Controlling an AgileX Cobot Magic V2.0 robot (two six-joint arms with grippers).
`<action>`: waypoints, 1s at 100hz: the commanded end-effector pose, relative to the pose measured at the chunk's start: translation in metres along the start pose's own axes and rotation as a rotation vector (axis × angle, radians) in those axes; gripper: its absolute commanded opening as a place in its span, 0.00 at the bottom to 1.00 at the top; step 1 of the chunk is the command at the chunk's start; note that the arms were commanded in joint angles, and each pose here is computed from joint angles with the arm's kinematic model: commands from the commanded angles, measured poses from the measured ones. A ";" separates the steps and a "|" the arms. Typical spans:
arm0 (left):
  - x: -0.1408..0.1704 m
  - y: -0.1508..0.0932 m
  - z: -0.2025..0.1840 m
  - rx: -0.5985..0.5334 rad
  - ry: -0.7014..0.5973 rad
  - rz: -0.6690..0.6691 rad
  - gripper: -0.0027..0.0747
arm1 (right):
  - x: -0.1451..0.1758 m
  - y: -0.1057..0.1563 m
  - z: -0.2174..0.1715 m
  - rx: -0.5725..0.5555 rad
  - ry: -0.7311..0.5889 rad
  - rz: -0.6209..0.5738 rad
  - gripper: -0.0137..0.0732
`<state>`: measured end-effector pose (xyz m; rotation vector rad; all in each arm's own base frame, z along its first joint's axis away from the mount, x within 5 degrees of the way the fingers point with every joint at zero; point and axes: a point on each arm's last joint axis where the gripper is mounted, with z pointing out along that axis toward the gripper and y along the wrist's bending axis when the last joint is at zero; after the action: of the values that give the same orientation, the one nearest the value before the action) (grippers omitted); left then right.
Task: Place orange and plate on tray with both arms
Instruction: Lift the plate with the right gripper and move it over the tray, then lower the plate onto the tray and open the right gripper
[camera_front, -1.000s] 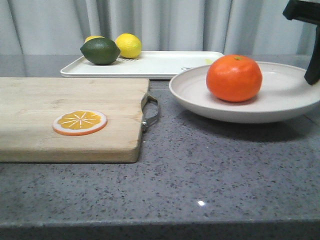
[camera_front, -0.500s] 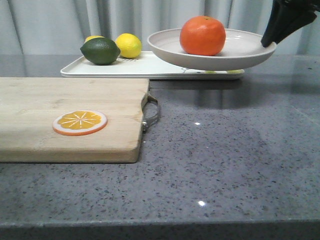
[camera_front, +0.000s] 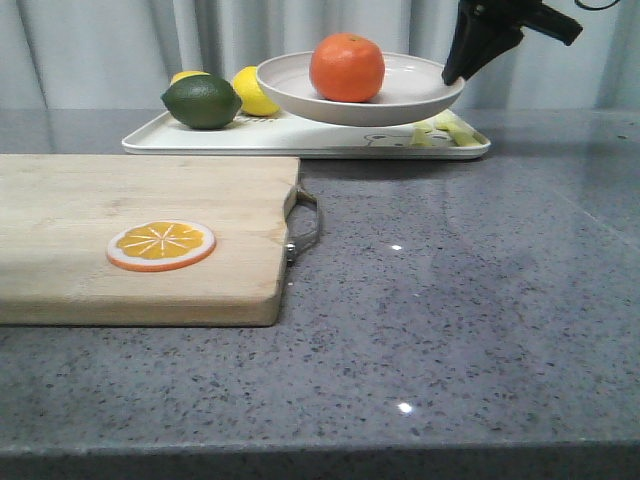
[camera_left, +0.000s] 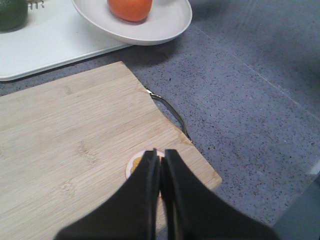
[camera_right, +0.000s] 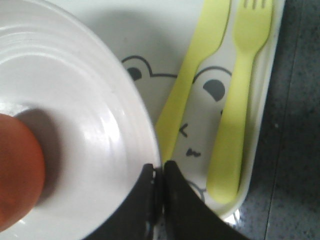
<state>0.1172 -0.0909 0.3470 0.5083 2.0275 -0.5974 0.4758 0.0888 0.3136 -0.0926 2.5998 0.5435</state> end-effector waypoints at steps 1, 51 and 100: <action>-0.014 -0.002 -0.006 0.010 -0.107 -0.022 0.01 | -0.018 0.015 -0.032 -0.048 -0.137 -0.026 0.09; -0.015 -0.002 -0.006 0.009 -0.120 -0.022 0.01 | -0.038 0.004 0.008 -0.070 -0.227 0.005 0.09; -0.017 -0.002 -0.005 0.008 -0.133 -0.023 0.01 | -0.040 0.006 0.029 -0.089 -0.253 0.016 0.09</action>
<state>0.1185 -0.0912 0.3493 0.4952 2.0011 -0.6027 0.5301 0.1002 0.2630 -0.0224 2.4898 0.5881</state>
